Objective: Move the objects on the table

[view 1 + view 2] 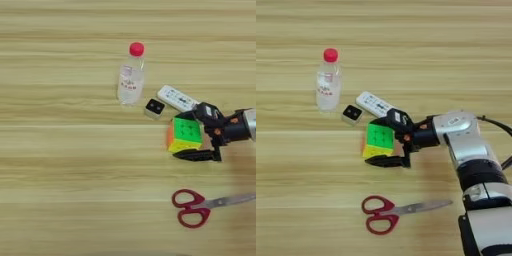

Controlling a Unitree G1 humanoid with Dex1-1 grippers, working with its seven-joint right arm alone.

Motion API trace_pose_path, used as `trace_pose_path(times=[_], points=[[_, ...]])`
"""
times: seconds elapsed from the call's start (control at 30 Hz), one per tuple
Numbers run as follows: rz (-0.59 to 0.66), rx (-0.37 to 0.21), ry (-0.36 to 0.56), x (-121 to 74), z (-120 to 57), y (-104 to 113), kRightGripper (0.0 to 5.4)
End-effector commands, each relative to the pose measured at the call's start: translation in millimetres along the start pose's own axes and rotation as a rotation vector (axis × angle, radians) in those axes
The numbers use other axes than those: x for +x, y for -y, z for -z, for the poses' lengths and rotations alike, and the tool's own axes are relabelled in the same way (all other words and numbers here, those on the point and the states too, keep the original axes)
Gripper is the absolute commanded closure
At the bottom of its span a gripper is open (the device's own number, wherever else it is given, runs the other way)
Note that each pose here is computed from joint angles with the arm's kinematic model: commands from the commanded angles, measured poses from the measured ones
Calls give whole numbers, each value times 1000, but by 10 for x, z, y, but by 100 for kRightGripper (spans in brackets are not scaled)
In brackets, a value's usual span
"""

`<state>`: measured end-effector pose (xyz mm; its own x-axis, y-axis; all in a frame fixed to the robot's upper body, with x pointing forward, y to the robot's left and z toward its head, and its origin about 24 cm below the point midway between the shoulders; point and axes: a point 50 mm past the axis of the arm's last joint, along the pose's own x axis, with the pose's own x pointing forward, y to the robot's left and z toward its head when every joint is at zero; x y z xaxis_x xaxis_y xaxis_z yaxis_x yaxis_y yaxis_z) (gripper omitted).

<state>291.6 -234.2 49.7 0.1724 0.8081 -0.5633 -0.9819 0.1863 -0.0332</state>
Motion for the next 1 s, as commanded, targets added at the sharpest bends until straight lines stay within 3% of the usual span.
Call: trace_pose_path(times=[0.03, 0.43, 0.57, 0.77, 1.0], points=[[125, -120, -31, -215, -250, 239, 64], [142, -141, -11, -220, -270, 272, 206], [148, -163, 30, -222, -333, 283, 209], [139, -208, 240, -247, -600, 287, 209], [212, -219, 474, -390, -893, 353, 209]])
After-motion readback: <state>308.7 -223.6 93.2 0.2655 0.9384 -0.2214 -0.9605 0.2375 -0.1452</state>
